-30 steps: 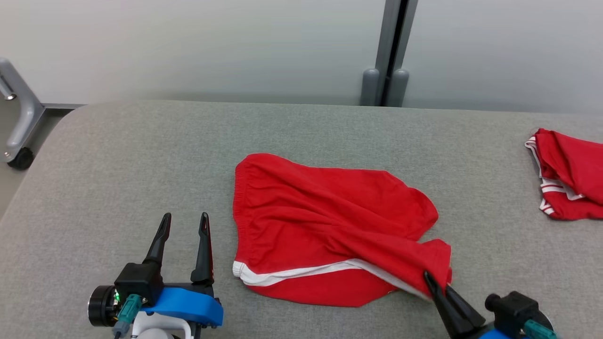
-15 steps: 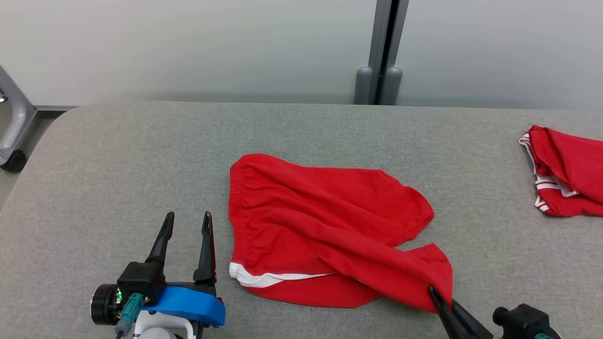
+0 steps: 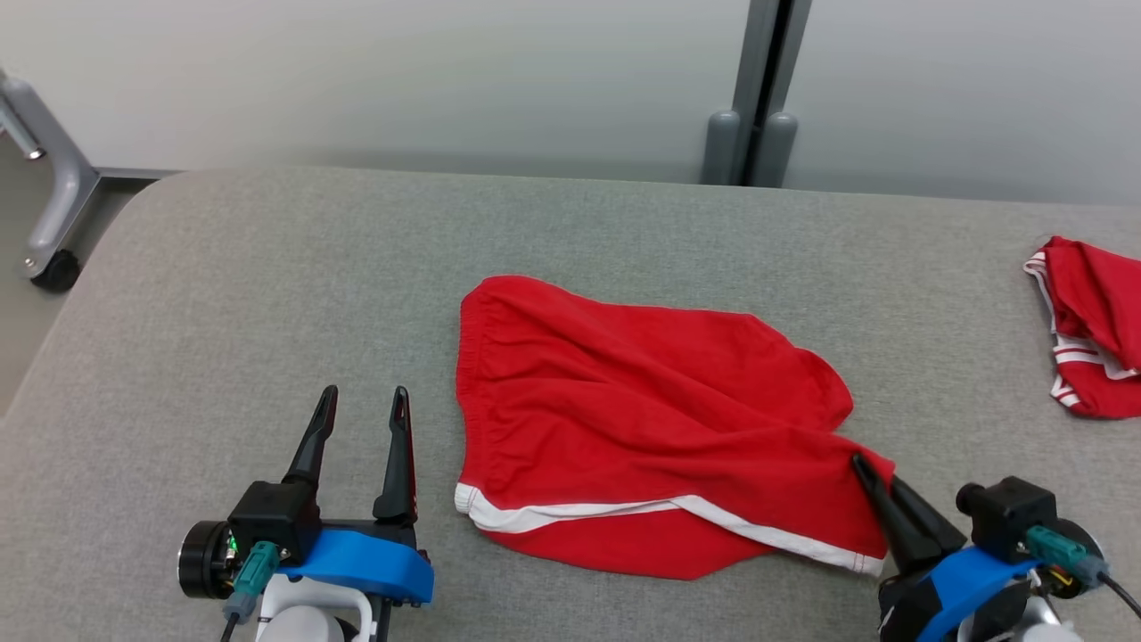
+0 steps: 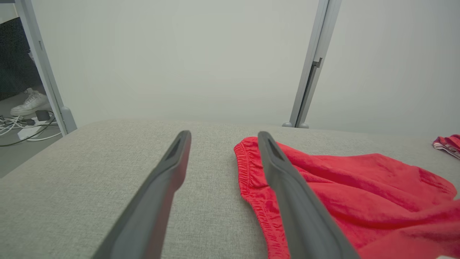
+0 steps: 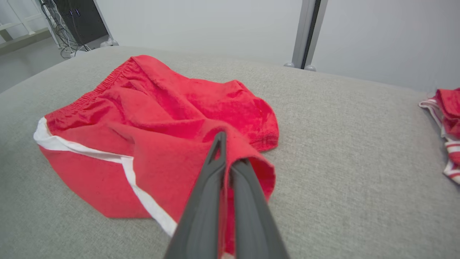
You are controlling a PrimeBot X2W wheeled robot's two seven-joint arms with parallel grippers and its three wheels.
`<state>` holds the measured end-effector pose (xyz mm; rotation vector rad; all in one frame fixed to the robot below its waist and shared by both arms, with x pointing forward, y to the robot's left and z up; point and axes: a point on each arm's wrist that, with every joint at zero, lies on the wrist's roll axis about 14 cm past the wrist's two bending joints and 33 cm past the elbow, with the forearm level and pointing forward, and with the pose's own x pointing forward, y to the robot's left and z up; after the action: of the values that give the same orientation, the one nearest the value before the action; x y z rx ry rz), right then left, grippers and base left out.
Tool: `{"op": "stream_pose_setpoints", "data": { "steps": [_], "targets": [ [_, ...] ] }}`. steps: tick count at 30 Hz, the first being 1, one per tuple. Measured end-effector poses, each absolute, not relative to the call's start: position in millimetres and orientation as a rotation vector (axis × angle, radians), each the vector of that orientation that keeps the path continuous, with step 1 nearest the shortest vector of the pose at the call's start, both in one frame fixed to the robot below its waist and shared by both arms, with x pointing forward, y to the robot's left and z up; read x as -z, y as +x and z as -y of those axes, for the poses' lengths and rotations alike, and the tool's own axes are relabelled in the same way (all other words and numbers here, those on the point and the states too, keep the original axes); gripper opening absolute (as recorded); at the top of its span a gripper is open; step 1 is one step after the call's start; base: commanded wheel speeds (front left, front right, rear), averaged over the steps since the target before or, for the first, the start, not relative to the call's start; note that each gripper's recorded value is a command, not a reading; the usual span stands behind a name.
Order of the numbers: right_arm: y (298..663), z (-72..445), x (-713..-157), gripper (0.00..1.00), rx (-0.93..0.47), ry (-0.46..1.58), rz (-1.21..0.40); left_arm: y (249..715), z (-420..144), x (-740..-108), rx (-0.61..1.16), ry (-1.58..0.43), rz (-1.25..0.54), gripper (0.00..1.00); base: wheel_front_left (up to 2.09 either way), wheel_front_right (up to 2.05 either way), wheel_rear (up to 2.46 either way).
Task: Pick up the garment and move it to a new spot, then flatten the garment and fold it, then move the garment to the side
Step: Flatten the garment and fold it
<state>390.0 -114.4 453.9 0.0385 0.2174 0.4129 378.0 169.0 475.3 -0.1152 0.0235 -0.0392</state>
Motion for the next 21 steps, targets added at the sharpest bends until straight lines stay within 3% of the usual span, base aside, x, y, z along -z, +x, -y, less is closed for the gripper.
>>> {"op": "stream_pose_setpoints", "data": {
  "steps": [11, 12, 13, 14, 21],
  "targets": [
    [431, 126, -418, 0.0, -0.381, -0.024, -0.291, 378, -176, -468, 0.015, -0.116, -0.045, 1.0, 0.0, 0.0, 0.0],
    [434, 125, -417, 0.34, -0.38, -0.025, -0.29, 378, -176, -468, 0.012, -0.116, -0.047, 1.0, 0.0, 0.0, 0.0],
    [436, 125, -414, 0.53, -0.379, -0.025, -0.295, 378, -176, -467, 0.012, -0.116, -0.048, 1.0, 0.0, 0.0, 0.0],
    [436, 125, -412, 1.0, -0.378, -0.022, -0.302, 379, -176, -467, 0.011, -0.116, -0.049, 1.0, 0.0, 0.0, 0.0],
    [438, 144, -416, 1.0, -0.318, -0.009, -0.262, 379, -173, -471, 0.02, -0.116, -0.039, 1.0, 0.0, 0.0, 0.0]
  ]
}}
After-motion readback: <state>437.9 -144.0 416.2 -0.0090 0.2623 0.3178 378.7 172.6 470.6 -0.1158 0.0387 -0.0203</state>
